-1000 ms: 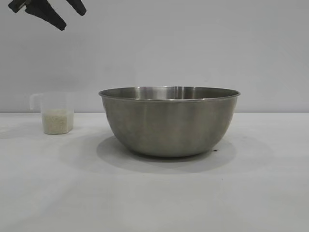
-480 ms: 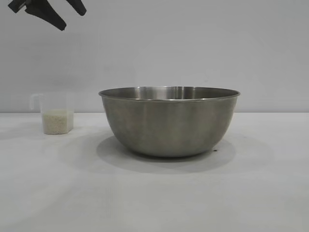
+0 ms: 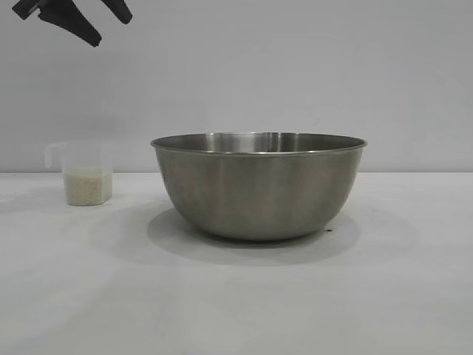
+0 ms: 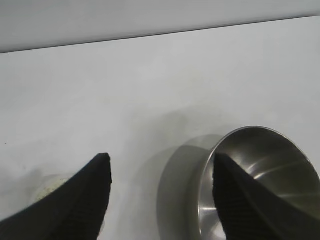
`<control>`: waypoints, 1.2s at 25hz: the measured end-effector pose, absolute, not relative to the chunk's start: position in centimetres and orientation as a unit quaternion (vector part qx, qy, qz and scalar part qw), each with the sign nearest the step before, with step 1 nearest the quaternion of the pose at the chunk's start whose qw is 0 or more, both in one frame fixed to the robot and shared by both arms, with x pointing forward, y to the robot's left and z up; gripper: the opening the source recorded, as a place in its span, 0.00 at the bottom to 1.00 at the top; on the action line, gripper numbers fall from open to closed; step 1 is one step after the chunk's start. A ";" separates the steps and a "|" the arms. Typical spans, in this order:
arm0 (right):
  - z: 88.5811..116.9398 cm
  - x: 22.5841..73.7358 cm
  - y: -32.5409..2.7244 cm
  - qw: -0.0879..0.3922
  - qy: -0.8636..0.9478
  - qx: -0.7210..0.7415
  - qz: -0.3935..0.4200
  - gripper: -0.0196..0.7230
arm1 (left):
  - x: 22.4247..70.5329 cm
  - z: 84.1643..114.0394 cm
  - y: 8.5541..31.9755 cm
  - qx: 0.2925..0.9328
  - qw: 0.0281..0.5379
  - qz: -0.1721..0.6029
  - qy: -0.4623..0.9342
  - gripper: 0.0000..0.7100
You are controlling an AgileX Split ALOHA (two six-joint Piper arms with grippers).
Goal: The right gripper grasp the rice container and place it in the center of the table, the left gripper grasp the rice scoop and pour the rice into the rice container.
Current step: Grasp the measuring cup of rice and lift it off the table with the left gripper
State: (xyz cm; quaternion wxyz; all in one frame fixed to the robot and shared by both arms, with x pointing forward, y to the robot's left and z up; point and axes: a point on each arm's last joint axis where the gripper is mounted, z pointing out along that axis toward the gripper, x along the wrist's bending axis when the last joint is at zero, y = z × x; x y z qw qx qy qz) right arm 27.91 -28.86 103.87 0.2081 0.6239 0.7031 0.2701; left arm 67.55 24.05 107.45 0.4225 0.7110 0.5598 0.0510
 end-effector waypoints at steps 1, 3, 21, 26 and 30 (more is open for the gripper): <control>103.9 27.9 -28.9 0.208 0.703 0.624 0.270 0.69 | 67.6 107.4 24.0 0.711 0.422 0.051 0.560 0.54; 103.9 27.9 -28.8 0.207 0.703 0.624 0.271 0.69 | 67.6 107.5 24.1 0.711 0.423 0.052 0.560 0.54; 104.4 23.9 -29.1 0.297 0.666 0.583 0.359 0.69 | 67.5 107.4 24.2 0.718 0.414 0.060 0.557 0.54; 104.3 22.9 -29.1 0.315 0.656 0.573 0.377 0.69 | 67.5 107.4 24.2 0.718 0.414 0.060 0.557 0.54; 104.3 22.9 -29.1 0.315 0.656 0.572 0.378 0.61 | 67.5 107.4 24.2 0.718 0.413 0.060 0.557 0.54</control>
